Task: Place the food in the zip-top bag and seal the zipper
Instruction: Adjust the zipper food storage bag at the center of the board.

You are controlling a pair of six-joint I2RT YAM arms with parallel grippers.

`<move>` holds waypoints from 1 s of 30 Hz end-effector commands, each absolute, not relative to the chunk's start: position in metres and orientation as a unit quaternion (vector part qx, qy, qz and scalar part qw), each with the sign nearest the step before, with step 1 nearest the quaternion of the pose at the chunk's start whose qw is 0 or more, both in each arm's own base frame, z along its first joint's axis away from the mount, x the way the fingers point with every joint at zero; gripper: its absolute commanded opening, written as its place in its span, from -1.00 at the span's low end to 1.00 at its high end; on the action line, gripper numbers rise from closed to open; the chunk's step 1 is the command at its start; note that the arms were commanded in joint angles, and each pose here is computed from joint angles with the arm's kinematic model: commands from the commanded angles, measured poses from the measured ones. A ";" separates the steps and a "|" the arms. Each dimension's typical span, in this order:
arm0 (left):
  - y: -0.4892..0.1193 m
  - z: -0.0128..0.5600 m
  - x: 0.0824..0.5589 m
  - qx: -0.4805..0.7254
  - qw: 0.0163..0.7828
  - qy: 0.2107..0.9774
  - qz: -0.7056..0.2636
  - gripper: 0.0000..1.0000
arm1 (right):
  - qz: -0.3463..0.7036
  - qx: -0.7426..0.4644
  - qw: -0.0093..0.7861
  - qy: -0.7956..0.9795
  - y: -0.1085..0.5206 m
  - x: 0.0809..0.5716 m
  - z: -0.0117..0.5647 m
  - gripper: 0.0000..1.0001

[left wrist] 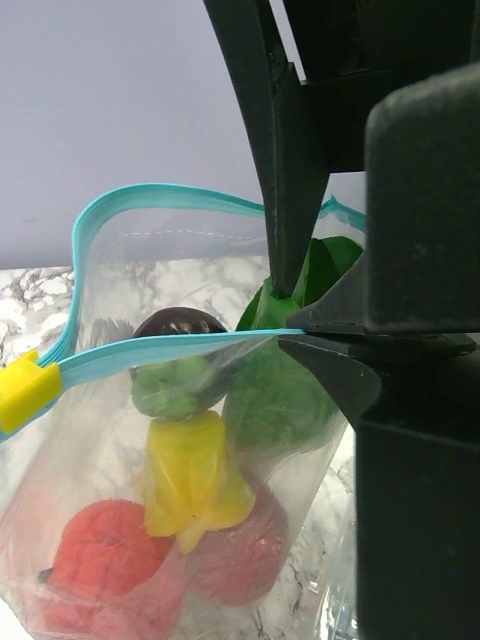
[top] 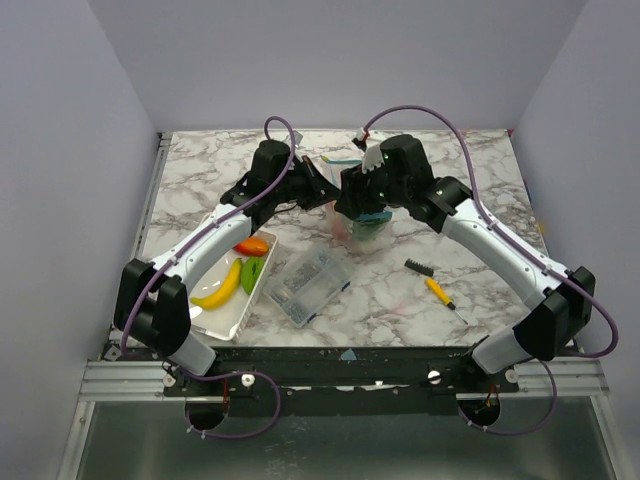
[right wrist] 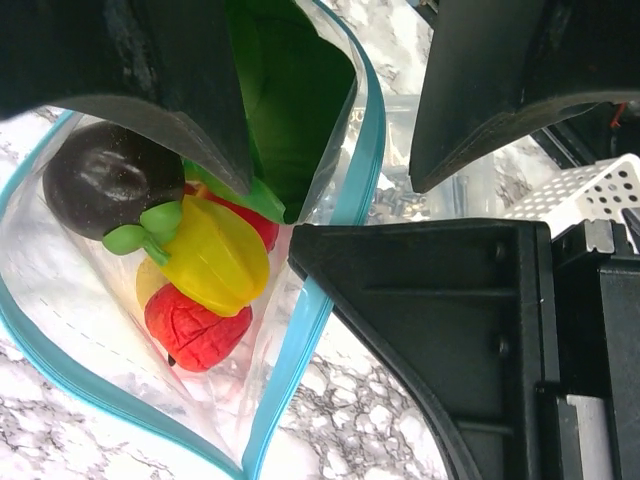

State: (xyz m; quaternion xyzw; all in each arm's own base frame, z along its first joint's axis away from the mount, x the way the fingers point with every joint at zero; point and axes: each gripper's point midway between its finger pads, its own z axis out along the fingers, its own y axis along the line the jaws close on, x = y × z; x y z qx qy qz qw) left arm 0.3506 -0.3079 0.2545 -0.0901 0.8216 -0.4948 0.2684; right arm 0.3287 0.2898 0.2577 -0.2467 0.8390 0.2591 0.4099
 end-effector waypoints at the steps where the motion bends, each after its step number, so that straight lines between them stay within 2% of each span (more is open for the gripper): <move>1: -0.311 0.259 0.352 -0.087 0.268 0.818 -0.501 -1.00 | 0.235 -0.226 0.441 0.836 0.277 0.328 0.286 0.36; 7: -0.310 0.263 0.351 -0.088 0.265 0.819 -0.501 -1.00 | 0.143 -0.182 0.471 0.851 0.232 0.333 0.294 0.40; 15: -0.311 0.261 0.352 -0.093 0.253 0.823 -0.500 -1.00 | 0.144 -0.263 0.463 0.834 0.217 0.297 0.285 0.39; 22: -0.311 0.266 0.353 -0.088 0.260 0.820 -0.502 -1.00 | 0.142 -0.323 0.424 0.834 0.214 0.278 0.257 0.15; 30: -0.311 0.268 0.354 -0.079 0.266 0.814 -0.510 -1.00 | 0.152 -0.315 0.454 0.820 0.223 0.291 0.250 -0.30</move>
